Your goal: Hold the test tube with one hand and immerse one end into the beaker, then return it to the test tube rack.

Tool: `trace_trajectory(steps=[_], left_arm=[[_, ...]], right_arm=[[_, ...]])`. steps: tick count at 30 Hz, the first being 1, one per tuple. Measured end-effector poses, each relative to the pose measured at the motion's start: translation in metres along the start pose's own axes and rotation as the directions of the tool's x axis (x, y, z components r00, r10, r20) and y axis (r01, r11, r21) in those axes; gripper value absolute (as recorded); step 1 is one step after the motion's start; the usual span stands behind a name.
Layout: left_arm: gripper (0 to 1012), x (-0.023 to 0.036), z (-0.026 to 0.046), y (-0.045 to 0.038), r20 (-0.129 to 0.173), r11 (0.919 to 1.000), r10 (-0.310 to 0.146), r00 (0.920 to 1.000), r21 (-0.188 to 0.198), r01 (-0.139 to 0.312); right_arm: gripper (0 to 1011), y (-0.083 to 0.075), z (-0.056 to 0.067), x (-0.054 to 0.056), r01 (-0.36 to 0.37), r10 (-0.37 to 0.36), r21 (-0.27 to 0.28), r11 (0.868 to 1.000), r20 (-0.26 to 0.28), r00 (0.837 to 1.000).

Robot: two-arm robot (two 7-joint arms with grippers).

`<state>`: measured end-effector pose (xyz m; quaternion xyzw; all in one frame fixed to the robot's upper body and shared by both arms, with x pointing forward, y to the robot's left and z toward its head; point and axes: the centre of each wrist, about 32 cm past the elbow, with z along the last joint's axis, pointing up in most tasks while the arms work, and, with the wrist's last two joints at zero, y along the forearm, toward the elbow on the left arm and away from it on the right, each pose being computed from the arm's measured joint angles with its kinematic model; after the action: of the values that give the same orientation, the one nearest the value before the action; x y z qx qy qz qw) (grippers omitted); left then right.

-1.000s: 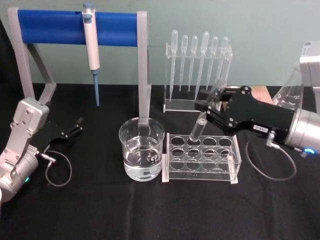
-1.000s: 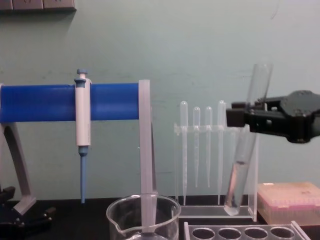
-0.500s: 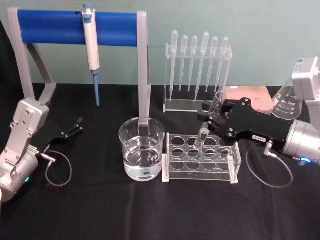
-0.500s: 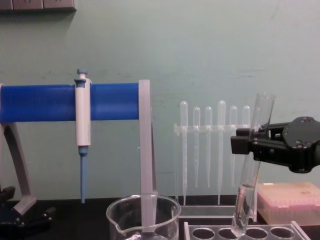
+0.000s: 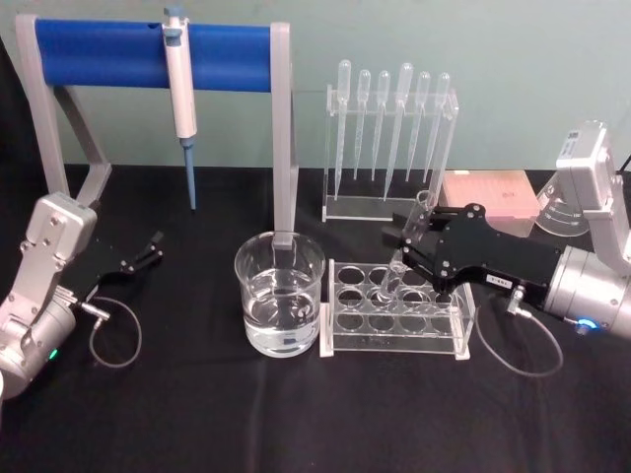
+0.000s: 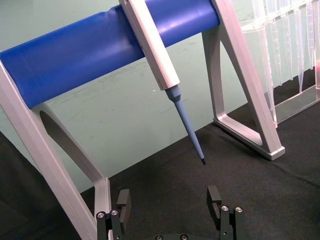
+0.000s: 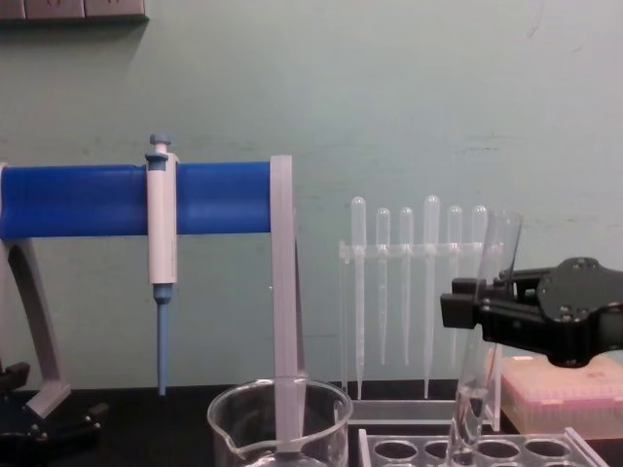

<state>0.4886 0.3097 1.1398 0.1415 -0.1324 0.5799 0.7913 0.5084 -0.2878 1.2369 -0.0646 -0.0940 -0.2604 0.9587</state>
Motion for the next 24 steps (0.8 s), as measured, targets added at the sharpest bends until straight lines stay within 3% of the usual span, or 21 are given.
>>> trace_trajectory(steps=[24], left_arm=[[1000,0.0,0.0,0.0,0.0,1.0,0.0,1.0,0.0,0.0]], right_arm=[[227,0.003,-0.024,-0.011,-0.015,0.014,-0.03,0.999,-0.024,1.0]])
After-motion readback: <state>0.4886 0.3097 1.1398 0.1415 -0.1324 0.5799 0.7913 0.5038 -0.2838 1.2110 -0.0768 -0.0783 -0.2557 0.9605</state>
